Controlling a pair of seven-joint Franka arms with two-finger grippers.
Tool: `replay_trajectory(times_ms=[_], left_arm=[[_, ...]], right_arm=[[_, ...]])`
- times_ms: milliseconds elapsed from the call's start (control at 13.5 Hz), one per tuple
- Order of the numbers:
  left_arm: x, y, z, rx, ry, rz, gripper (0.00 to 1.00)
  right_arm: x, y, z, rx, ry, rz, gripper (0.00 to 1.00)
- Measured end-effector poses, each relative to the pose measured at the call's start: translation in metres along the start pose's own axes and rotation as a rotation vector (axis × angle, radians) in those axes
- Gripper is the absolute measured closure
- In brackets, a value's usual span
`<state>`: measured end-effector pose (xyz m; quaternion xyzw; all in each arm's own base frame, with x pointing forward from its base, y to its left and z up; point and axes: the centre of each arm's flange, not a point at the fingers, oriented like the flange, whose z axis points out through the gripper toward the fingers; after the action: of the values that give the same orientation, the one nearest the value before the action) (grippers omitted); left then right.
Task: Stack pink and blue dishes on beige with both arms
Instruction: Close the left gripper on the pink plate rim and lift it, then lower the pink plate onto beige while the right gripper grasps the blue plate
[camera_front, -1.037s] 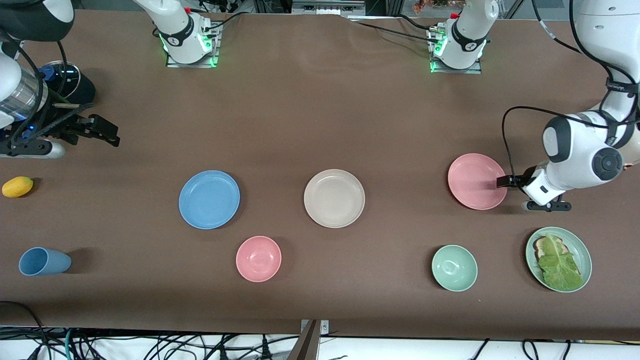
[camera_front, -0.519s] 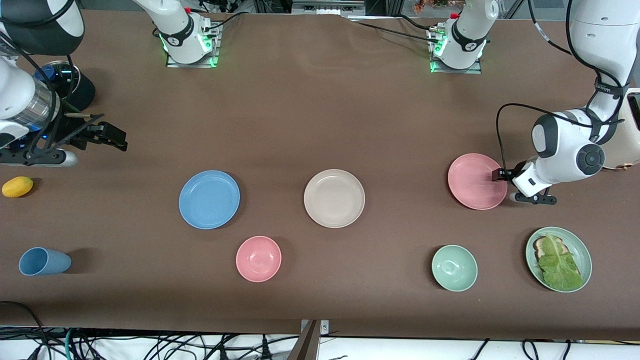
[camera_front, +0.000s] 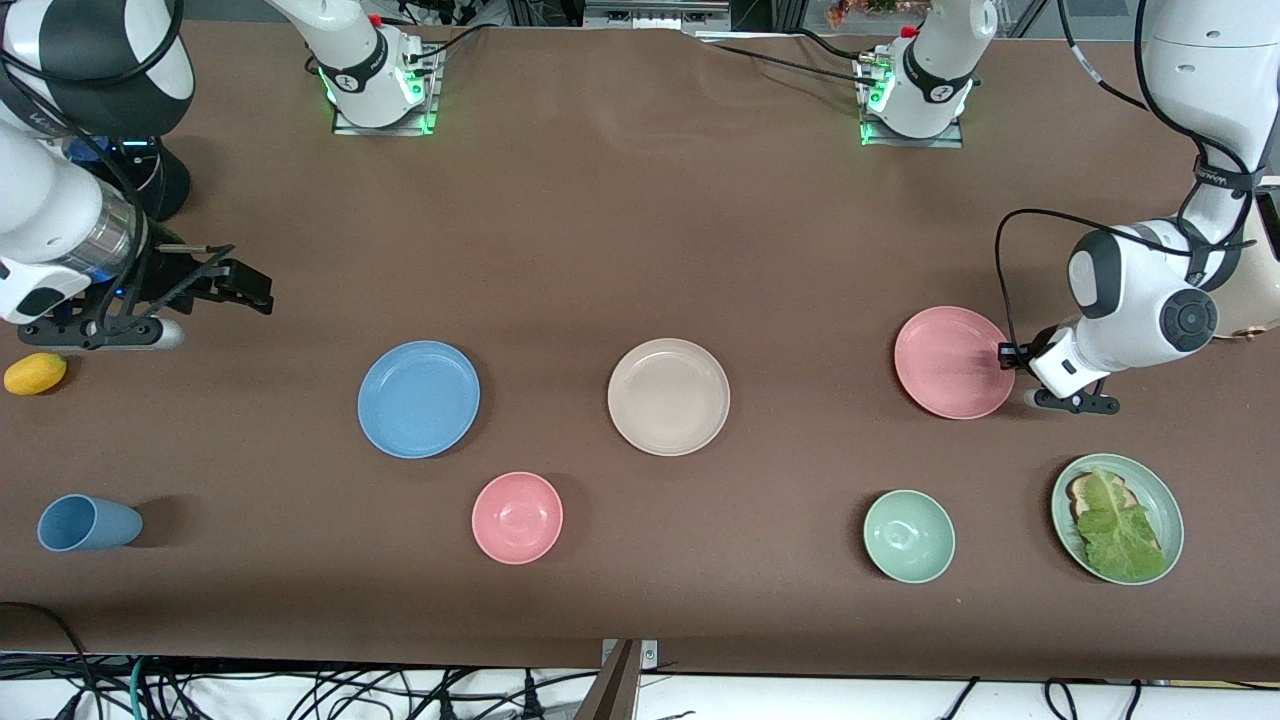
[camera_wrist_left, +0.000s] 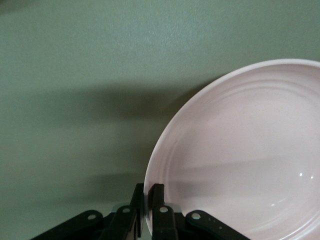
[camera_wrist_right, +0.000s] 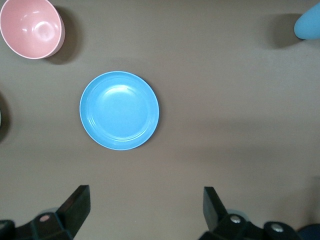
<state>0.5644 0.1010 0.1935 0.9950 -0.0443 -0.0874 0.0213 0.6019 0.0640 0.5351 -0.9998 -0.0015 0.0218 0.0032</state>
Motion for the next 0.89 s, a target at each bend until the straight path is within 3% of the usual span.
replay_trajectory(times_ms=[148,444,889], left_arm=[[0.009,0.003,-0.019,-0.014,-0.04,0.007,0.95],[0.036,0.04,-0.093,-0.074,-0.134,-0.037,0.95],[0.06,0.194,-0.146,-0.16,-0.109,-0.183,0.95]], right_arm=[[0.001,0.0,0.002,0.001,0.002,0.0,0.0],[0.004,0.0,0.029,0.002,0.01,0.001,0.0],[0.028,-0.001,0.125,0.002,0.011,0.002,0.0]])
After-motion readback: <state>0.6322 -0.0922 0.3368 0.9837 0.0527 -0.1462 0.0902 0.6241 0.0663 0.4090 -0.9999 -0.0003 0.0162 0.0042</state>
